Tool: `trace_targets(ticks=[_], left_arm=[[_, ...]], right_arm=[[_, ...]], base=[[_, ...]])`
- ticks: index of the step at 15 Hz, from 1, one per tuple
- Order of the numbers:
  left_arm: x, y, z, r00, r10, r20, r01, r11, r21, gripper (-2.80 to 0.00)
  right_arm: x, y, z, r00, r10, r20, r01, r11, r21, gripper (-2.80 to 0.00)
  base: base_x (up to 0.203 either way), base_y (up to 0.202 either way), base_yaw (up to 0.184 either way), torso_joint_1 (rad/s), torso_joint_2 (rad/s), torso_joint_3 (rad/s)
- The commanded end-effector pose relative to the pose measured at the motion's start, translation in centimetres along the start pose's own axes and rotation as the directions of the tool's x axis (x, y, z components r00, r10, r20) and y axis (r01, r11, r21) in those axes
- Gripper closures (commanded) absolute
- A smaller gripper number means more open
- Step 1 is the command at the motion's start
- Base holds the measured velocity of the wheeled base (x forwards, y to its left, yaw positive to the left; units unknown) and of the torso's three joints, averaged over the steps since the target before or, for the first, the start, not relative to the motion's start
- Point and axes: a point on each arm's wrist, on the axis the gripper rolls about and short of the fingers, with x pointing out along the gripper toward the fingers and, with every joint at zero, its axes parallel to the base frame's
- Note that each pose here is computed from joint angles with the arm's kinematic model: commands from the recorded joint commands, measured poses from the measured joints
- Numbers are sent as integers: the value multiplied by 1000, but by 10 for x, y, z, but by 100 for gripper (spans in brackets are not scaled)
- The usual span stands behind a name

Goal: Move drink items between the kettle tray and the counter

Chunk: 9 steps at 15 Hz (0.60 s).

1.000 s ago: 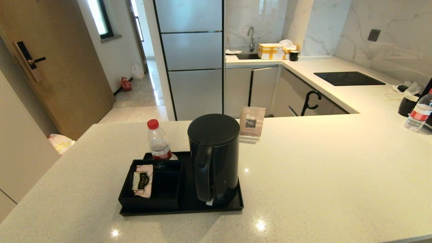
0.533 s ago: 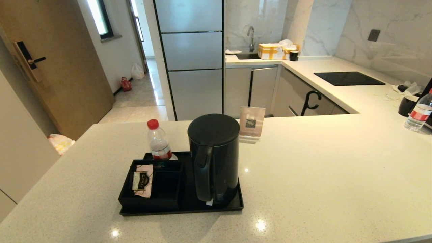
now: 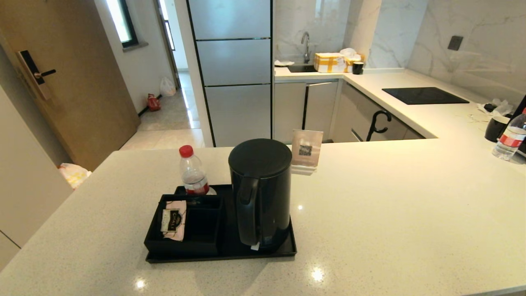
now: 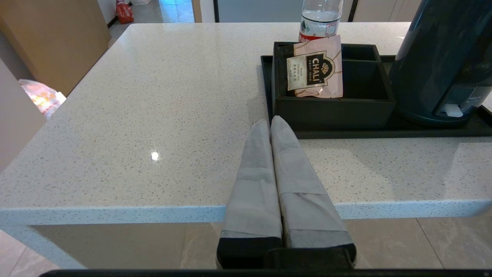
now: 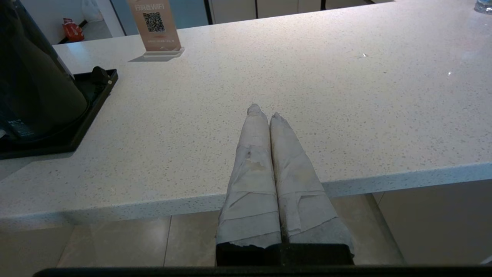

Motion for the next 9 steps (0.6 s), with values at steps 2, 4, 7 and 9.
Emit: trace_targets(ticks=[2,4,7,9], left_arm=[[0,0,0,1000,1,-1,-1,1000,0,0],[0,0,0,1000,1,-1,-1,1000,0,0],[0,0,0,1000,1,-1,-1,1000,0,0],[0,0,0,1000,1,-1,-1,1000,0,0]], right_arm=[[0,0,0,1000,0,-1,0,1000,1,0],[0,0,0,1000,0,-1,0,1000,-1,0],[0,0,0,1000,0,-1,0,1000,-1,0],[0,0,0,1000,-1,-2,1,1000,4,0]], base=[[0,0,0,0,0,0],[0,0,0,0,0,0],[0,0,0,0,0,0],[0,0,0,0,0,0]])
